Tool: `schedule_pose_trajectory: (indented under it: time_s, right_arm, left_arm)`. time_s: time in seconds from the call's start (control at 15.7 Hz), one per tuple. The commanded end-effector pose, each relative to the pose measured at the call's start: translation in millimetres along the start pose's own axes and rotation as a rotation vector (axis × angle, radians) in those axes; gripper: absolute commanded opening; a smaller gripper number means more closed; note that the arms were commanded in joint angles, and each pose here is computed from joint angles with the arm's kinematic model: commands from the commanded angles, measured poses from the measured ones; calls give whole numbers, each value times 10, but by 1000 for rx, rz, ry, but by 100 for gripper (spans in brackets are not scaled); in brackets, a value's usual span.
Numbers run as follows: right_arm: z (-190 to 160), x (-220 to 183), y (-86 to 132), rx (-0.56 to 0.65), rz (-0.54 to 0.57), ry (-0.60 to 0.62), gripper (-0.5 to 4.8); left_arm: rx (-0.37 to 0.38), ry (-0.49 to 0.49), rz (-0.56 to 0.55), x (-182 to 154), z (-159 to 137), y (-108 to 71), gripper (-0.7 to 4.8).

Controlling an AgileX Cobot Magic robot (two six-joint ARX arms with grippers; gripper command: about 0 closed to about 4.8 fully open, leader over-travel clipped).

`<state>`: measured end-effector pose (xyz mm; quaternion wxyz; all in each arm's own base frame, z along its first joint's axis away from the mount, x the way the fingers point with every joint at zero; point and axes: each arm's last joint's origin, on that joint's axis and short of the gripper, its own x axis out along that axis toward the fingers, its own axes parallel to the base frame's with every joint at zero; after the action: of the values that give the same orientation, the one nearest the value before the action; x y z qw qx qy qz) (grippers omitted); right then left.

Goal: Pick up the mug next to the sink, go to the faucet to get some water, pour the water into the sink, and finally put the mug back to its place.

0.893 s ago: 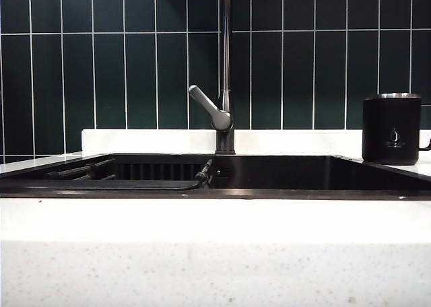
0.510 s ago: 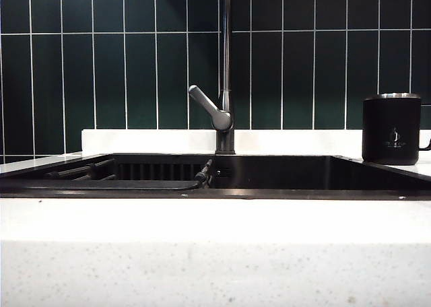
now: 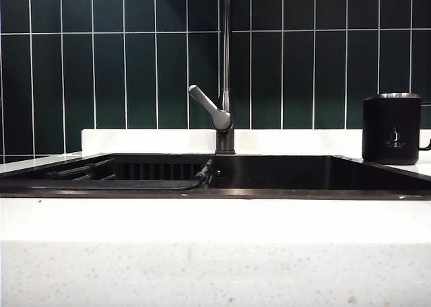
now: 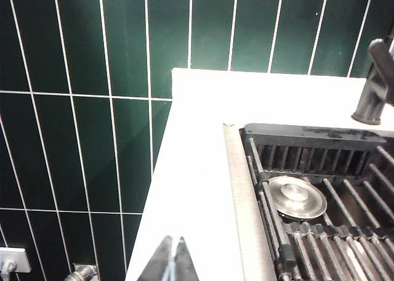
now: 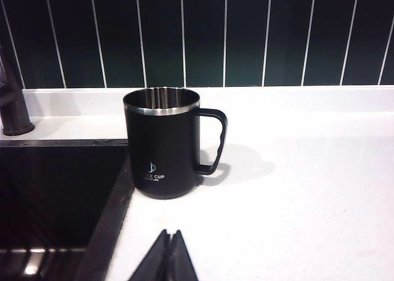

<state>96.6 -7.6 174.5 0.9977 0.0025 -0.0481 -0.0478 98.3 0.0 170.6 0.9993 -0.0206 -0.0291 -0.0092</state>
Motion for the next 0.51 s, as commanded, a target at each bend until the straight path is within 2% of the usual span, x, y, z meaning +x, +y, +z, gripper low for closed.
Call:
schedule_pose_trajectory:
  time_s: [0.06, 0.19, 0.26, 0.38, 0.45, 0.51]
  right_arm:
    - [56, -2, 5, 108, 13, -73, -8]
    - [117, -9, 4, 148, 15, -124, -9]
    - [189, -20, 4, 208, 23, -160, -9]
    - [369, -54, 4, 229, 24, -161, -9]
    - [547, -102, 2, 208, 16, -144, -9]
    - [646, -129, 2, 158, 11, -136, -9]
  left_arm:
    - [-61, -63, -56, -5, 79, -19, -6]
    - [-87, -142, -75, -18, 184, -27, -6]
    - [-83, -176, -108, -48, 329, -42, -6]
    - [-74, -220, -139, -112, 568, -62, -5]
    - [-3, -255, -153, -178, 762, -77, -3]
    - [35, -259, -150, -211, 845, -82, -3]
